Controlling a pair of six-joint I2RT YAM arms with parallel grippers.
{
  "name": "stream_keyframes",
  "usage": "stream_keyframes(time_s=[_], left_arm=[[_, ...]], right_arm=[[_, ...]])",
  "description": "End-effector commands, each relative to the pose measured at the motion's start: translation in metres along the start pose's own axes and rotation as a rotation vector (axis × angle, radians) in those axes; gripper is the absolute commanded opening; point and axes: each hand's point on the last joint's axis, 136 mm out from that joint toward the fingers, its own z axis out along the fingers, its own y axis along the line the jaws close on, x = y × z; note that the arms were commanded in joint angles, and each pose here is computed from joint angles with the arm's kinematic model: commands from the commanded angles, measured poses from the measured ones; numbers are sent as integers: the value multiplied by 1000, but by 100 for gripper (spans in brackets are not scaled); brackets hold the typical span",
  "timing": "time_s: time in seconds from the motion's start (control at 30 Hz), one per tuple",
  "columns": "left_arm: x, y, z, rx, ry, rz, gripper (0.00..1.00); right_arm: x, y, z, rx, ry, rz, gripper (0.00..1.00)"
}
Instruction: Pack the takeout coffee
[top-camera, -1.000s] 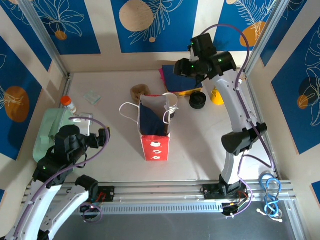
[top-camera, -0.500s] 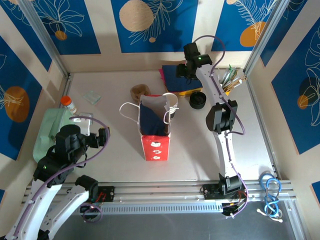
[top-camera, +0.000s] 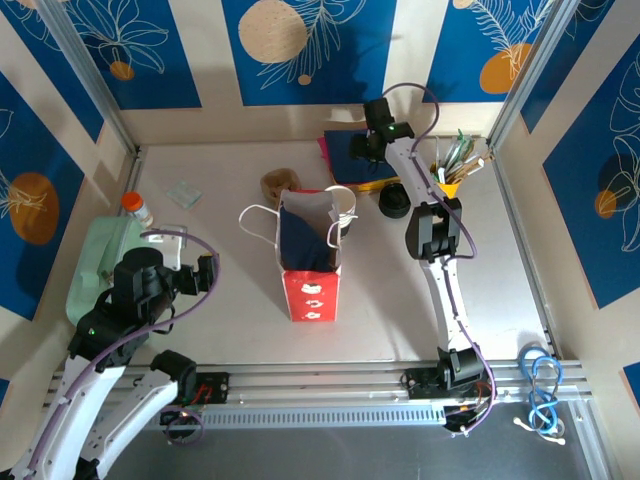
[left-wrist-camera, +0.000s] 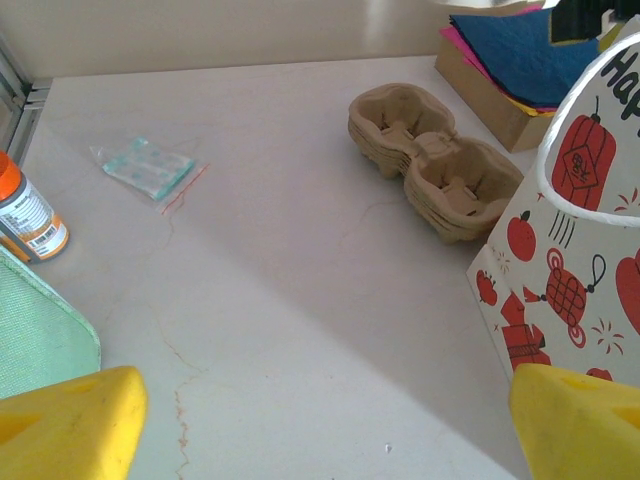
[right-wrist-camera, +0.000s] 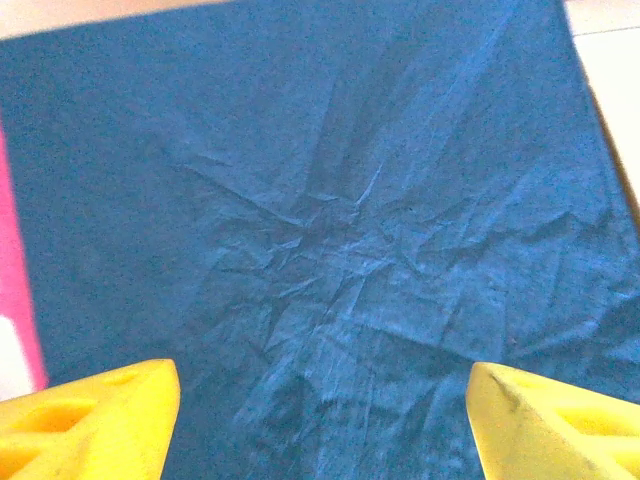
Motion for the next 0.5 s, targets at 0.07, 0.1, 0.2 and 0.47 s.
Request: stream_keyframes(time_s=[0.07, 0.1, 0.2, 0.47], left_arm=[[1, 4, 1, -18, 1, 13, 93], [1, 4, 1, -18, 1, 11, 93], [1, 4, 0, -19, -2, 10, 93], [1, 4, -1, -18, -7, 8, 93]], right_arm=[[5, 1, 25, -7, 2, -31, 76], [8, 0, 31, -4, 7, -36, 75], [15, 0, 41, 2, 20, -51, 75], [26, -7, 51, 7, 60, -19, 69]])
